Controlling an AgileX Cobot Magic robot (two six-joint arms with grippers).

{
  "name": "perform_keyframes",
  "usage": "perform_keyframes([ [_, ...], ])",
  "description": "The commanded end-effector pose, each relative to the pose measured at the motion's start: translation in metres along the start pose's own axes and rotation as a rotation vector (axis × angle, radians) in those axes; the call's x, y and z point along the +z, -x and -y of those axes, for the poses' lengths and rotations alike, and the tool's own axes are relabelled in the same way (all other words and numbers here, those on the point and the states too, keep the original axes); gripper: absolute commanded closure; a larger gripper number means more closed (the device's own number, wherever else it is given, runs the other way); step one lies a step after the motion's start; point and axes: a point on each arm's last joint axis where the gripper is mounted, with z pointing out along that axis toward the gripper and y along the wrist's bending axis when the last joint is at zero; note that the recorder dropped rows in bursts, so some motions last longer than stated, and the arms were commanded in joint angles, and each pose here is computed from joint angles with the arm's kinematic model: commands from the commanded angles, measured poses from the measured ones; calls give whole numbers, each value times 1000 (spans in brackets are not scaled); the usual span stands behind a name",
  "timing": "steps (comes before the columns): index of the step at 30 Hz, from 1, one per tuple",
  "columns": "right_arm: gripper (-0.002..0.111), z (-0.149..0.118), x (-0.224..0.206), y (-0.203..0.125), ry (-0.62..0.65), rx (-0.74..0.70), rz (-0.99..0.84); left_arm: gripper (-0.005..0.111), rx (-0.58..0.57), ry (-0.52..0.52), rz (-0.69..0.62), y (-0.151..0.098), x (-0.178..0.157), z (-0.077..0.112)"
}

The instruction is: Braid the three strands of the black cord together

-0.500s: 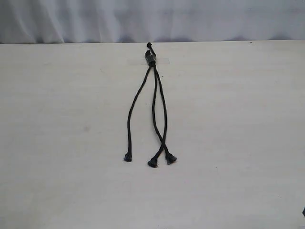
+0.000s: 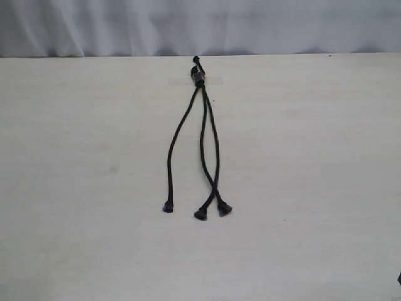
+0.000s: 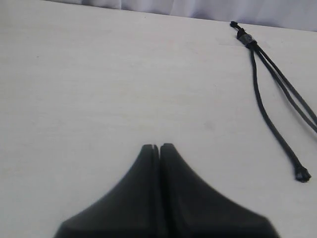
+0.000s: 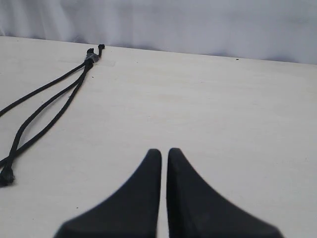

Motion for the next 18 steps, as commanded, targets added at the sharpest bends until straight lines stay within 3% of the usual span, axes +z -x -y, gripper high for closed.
perform_keyframes([
  [1, 104, 0, 0, 1, -5, -2, 14, 107, 0, 5, 18, 0, 0, -1],
  [8, 104, 0, 0, 1, -6, -2, 23, 107, 0, 6, 41, 2, 0, -1],
  [18, 104, 2, -2, 18, -22, -2, 206, 107, 72, 39, 248, 21, -3, -3],
])
